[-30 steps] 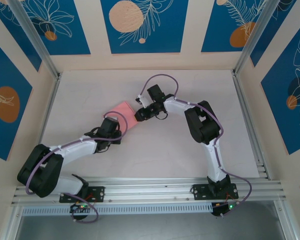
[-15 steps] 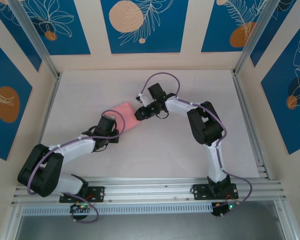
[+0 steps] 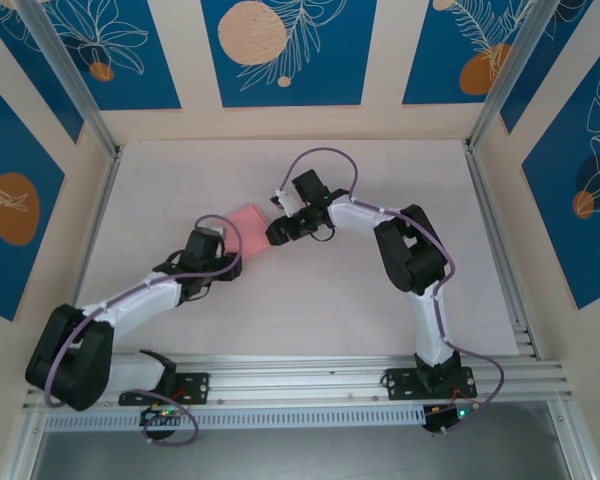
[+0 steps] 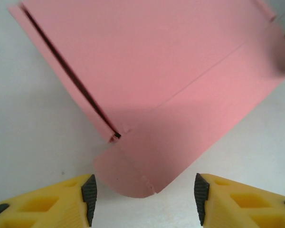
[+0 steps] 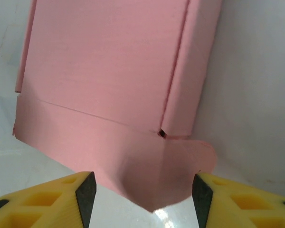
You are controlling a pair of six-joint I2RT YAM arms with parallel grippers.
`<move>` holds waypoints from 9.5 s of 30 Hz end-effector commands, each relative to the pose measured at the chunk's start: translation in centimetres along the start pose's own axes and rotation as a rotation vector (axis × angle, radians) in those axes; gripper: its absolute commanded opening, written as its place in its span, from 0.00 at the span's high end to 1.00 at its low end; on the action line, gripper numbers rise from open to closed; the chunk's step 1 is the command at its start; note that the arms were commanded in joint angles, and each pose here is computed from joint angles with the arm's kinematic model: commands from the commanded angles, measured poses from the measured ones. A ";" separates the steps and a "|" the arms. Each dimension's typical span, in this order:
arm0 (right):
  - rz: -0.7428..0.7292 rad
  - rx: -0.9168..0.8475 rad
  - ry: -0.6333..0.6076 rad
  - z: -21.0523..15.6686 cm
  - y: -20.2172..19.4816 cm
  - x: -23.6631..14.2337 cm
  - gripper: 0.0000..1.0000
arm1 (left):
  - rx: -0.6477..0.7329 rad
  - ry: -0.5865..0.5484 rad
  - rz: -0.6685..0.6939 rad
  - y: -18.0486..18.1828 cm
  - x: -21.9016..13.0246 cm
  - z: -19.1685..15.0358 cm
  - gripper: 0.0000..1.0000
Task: Fold the paper box
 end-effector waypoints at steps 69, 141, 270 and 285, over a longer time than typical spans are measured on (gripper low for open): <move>0.540 0.534 0.087 4.5 2.7 6.4 0.44 | -0.345 0.482 -0.487 10.2 12.7 2.6 1.00; 0.374 0.699 0.147 2.8 2.9 -4.1 0.66 | 0.645 -0.601 -0.165 3.3 -5.2 12.5 0.00; 0.462 0.664 -0.016 8.8 4.8 0.5 0.55 | -0.026 -0.137 -0.255 12.7 2.0 14.6 0.15; 0.439 1.053 0.203 -1.5 3.5 -9.2 0.57 | 1.143 -0.629 -0.232 -7.1 -7.8 7.0 0.00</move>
Point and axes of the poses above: each hand's point on the last joint's axis, 136 mm out from that joint toward the fingers, its own x axis out along the fingers, its own y axis along the line the jaws close on, z = x × y, the point moved 4 cm from there along -x, back along the fingers, and after that the axes turned 12 degrees about x, right-handed, at the moved point
